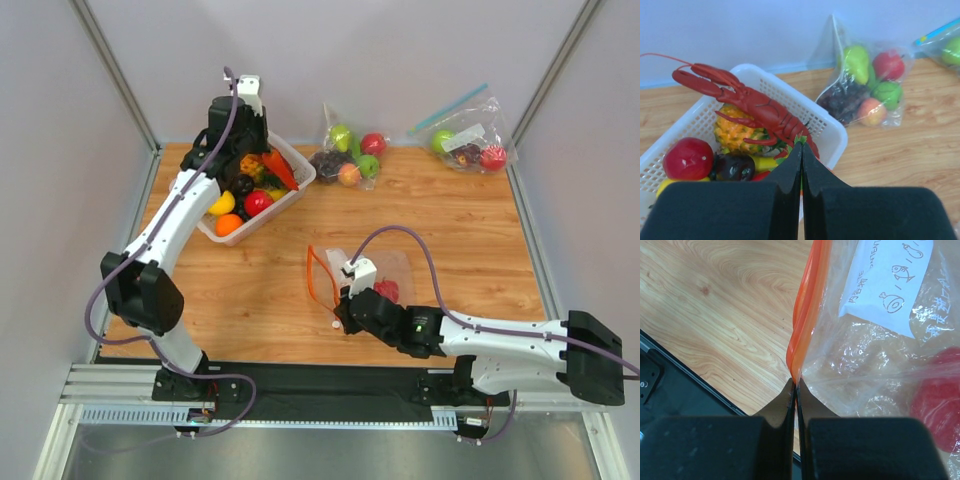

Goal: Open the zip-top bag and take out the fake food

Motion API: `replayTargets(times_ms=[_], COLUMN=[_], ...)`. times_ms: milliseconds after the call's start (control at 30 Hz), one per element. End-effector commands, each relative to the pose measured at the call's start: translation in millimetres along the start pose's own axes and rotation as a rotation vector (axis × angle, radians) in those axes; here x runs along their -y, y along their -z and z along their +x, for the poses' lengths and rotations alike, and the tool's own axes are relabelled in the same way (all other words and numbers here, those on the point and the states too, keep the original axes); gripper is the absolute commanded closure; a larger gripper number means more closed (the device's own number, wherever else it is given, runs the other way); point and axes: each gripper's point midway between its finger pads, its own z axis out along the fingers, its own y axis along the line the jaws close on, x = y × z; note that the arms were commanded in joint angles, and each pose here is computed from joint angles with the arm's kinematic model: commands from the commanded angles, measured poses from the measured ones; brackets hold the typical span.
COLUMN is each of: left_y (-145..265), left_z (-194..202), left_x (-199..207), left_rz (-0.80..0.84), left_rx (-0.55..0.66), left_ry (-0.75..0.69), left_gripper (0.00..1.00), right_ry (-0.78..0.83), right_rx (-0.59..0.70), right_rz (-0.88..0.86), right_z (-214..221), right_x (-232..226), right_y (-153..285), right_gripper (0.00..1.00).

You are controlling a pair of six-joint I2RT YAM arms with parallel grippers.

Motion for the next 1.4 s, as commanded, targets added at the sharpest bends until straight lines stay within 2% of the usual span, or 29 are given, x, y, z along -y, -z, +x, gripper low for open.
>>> replayTargets(times_ms=[0, 267, 433, 633, 867, 1100, 1367], left_y=[-16.4, -39.6, -36.7, -33.4, -38.0, -46.3, -41.6], left_z=[2.1, 62.6, 50.6, 11.3, 0.0, 19.8, 63.8], left_x=[-11.5, -31.5, -39.9, -43.4, -59.8, -67.1, -62.7], left_rz=[-0.039, -0.111, -0.127, -0.124, -0.153, -0.169, -0.132], left_rx=[0.010, -0.065, -0.033, 0.030, 0.053, 0.044, -0.014], left_ry=[-0.029, -0.059, -0.043, -0.028, -0.002, -0.002, 0.040], left_gripper=[1.00, 1.00, 1.00, 1.00, 1.00, 1.00, 1.00], right_ry=[-0.041, -0.039, -0.035, -0.035, -0.025, -0.017, -0.013], right_rx=[0.052, 0.068, 0.060, 0.050, 0.046, 0.036, 0.026], right_rz=[-0.012, 0.017, 0.020, 0.016, 0.021, 0.024, 0.021], right_z=[-15.2, -16.0, -14.3, -12.3, -12.4, -11.4, -10.9], right_x=[-3.0, 8.1, 8.2, 5.8, 6.2, 5.9, 2.5], right_y=[6.4, 12.7, 12.0, 8.9, 8.0, 5.8, 0.8], right_gripper=[1.00, 1.00, 1.00, 1.00, 1.00, 1.00, 1.00])
